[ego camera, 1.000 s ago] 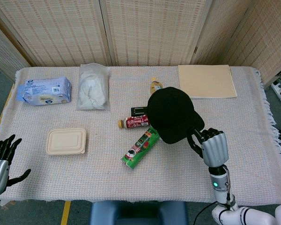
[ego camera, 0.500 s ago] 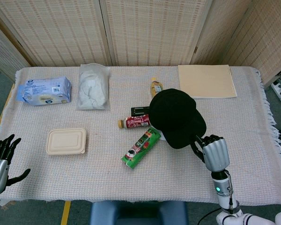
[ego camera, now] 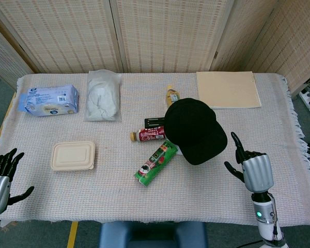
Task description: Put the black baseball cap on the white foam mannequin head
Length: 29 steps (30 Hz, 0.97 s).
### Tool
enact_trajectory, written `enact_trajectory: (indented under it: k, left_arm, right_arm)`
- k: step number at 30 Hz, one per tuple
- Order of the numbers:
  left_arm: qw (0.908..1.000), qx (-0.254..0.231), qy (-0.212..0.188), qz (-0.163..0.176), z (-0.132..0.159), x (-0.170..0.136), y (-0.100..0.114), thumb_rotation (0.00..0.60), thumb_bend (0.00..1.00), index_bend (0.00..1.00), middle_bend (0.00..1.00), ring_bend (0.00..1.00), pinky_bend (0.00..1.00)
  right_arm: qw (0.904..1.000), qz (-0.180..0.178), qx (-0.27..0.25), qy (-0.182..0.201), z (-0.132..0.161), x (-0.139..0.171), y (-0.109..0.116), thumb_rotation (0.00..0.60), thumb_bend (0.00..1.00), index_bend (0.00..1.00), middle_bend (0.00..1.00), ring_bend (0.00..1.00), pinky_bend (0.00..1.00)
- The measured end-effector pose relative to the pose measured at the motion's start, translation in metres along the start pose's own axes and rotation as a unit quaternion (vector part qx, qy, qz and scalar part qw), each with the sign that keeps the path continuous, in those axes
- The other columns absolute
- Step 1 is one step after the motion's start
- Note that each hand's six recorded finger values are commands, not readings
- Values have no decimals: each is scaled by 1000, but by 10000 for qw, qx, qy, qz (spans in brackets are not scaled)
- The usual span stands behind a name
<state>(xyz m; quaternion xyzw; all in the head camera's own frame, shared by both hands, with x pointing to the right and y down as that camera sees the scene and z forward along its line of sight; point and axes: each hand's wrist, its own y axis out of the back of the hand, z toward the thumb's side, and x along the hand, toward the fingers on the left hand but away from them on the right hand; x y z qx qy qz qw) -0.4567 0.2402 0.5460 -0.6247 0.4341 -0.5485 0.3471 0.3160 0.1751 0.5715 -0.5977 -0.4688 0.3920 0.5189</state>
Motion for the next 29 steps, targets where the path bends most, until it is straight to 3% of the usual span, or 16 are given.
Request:
enact_trajectory:
  k: [3,6,9,11,15,20,29]
  left_arm:
    - [10000,8,-7,-30,0,0,-1,600,222,124,0,3,25]
    - [10000,20,3,-61,0,0,-1,600,221,124,0,2,25]
    - [9999,41,54,-98,-3,1,-2,600,221,126,0,2,25]
    - [9998,55,117,-159,-5,2,-4,600,221,127,0,0,25]
    - [9996,141,154,-192,-5,4,-7,600,222,127,0,0,25]
    - [9992,237,148,-287,-4,4,-14,600,221,127,0,0,25]
    - [9995,237,7,-226,2,1,-14,600,221,127,0,0,26]
  right_arm:
    - [9996,158,98,-224,-11,7,9,600,0,0,448,623,934]
    - [9967,467,321,-588,-28,17,19,600,1,0,217,331,623]
    - [9878,883,720,-1059,-52,32,31,600,0,0,94,136,414]
    - [9786,1172,971,-1384,-70,47,39,600,0,0,51,64,319]
    - [9721,1412,955,-1611,-85,62,42,600,2,0,3,5,224]
    - [9710,1535,765,-1667,-101,72,45,600,1,0,0,4,218]
    - [9706,1711,718,-1531,-102,76,43,600,1,0,0,4,206]
